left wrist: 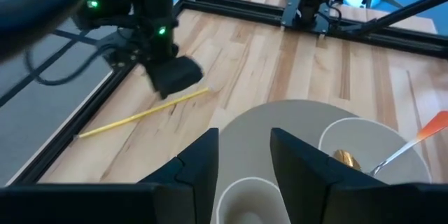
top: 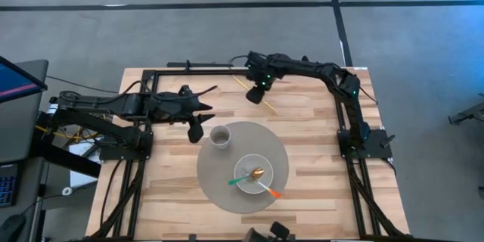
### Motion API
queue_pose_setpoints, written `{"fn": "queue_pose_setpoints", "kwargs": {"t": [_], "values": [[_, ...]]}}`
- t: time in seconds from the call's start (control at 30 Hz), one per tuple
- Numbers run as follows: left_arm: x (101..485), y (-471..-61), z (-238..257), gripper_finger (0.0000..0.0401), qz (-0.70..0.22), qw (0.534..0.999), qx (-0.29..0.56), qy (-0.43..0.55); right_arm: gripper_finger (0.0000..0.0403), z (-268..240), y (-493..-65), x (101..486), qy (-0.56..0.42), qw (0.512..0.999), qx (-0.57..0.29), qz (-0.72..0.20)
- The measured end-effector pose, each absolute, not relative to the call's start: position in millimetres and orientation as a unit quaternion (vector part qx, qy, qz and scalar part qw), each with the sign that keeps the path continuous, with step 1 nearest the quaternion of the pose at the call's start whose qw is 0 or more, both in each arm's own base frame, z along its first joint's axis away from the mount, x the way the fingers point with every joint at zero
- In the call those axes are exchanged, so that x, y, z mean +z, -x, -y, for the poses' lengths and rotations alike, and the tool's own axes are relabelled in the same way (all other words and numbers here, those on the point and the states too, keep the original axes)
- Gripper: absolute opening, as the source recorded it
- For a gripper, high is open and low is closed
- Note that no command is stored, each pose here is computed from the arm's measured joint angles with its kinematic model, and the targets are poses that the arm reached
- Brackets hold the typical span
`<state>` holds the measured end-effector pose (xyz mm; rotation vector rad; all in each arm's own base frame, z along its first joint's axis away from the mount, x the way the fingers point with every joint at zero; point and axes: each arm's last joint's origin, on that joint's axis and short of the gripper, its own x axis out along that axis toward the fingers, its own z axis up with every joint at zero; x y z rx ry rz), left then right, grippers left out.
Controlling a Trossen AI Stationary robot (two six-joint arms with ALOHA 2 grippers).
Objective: Pick & Place Utensil
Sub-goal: Put the yellow straw into the gray cup
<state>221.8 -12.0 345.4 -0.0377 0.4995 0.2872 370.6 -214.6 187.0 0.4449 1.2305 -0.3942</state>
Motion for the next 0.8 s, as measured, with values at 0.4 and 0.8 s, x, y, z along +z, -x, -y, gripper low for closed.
{"fn": "queue_pose_setpoints", "kwargs": {"t": [0.4,0.8], "values": [[324,-222,12,0.0131,-0.277,0.950,0.143,0.011,0.0137,214,-368,160,-0.206,0.743,-0.164,-0.615],[323,-222,12,0.0131,-0.275,0.951,0.143,0.011,0.0124,200,-370,139,-0.167,0.732,-0.172,-0.638]]}}
